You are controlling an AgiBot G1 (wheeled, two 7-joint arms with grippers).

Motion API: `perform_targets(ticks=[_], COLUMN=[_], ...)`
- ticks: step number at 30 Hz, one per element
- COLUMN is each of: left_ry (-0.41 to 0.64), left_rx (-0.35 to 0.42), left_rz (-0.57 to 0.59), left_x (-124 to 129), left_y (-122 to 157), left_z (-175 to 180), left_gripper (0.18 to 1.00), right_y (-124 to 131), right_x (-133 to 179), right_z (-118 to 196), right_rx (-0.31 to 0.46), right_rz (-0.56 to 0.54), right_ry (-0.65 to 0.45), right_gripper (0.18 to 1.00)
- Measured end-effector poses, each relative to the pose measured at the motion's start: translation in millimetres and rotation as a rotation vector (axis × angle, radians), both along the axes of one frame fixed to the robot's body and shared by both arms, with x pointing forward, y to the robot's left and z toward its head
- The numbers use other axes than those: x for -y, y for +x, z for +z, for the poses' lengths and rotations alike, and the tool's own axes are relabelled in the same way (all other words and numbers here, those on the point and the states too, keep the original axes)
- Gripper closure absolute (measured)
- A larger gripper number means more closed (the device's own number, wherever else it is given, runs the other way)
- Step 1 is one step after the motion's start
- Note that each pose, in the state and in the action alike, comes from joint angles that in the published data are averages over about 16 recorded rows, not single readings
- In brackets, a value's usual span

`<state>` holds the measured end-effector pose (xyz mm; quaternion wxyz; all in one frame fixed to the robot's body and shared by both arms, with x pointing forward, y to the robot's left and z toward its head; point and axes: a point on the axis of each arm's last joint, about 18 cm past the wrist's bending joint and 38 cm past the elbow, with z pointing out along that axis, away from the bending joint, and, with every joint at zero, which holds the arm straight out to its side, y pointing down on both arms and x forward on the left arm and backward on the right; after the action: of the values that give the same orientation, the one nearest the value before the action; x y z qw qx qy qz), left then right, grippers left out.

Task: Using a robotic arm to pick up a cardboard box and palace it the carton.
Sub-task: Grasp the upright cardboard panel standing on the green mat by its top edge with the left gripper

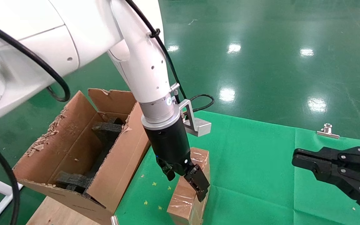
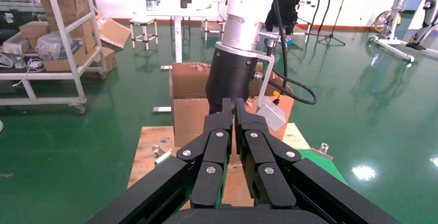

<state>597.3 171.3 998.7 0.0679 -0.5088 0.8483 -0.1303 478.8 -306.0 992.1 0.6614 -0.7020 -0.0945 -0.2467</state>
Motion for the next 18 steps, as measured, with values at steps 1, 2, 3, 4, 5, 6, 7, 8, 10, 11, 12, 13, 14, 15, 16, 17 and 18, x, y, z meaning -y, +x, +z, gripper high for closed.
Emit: perform_targets(ticks=[1,2,3,4,5,6,7,8,10,11,12,13,14,15,16,17,18], left_ry=[0.001,0.002,0.002,0.003,0.002,0.001,0.001,0.0,-0.002,-0.002,-0.003,-0.003,-0.004,-0.004,-0.005,-0.005,-0.006], left_rx=[0.001,0.001,0.002,0.002,0.002,0.001,0.001,0.0,-0.001,-0.001,-0.002,-0.002,-0.002,-0.003,-0.003,-0.003,-0.004], left_rz=[0.001,0.002,0.003,0.003,0.002,0.0,-0.001,-0.002,-0.004,-0.005,-0.006,-0.007,-0.007,-0.008,-0.009,-0.009,-0.01], left_x=[-0.1,-0.2,-0.3,-0.4,-0.4,-0.3,-0.2,-0.1,0.1,0.1,0.2,0.3,0.3,0.4,0.4,0.5,0.5], left_y=[0.2,0.4,0.6,0.6,0.5,0.3,0.1,0.0,-0.4,-0.5,-0.7,-0.8,-1.0,-1.1,-1.2,-1.3,-1.4], left_z=[0.0,-0.1,-0.1,-0.1,-0.1,-0.1,0.0,0.0,0.0,0.1,0.1,0.1,0.1,0.1,0.1,0.2,0.2], left_gripper=[0.184,0.184,0.184,0.185,0.185,0.188,0.191,0.194,0.2,0.203,0.211,0.219,0.226,0.234,0.241,0.248,0.262], right_y=[0.0,0.0,0.0,0.0,0.0,0.0,0.0,0.0,0.0,0.0,0.0,0.0,0.0,0.0,0.0,0.0,0.0], right_x=[0.0,0.0,0.0,0.0,0.0,0.0,0.0,0.0,0.0,0.0,0.0,0.0,0.0,0.0,0.0,0.0,0.0], right_z=[0.0,0.0,0.0,0.0,0.0,0.0,0.0,0.0,0.0,0.0,0.0,0.0,0.0,0.0,0.0,0.0,0.0], right_rx=[0.0,0.0,0.0,0.0,0.0,0.0,0.0,0.0,0.0,0.0,0.0,0.0,0.0,0.0,0.0,0.0,0.0], right_rz=[0.0,0.0,0.0,0.0,0.0,0.0,0.0,0.0,0.0,0.0,0.0,0.0,0.0,0.0,0.0,0.0,0.0], right_ry=[0.0,0.0,0.0,0.0,0.0,0.0,0.0,0.0,0.0,0.0,0.0,0.0,0.0,0.0,0.0,0.0,0.0], right_gripper=[0.976,0.973,0.971,0.964,0.957,0.95,0.944,0.937,0.911,0.898,0.885,0.874,0.863,0.843,0.823,0.803,0.782])
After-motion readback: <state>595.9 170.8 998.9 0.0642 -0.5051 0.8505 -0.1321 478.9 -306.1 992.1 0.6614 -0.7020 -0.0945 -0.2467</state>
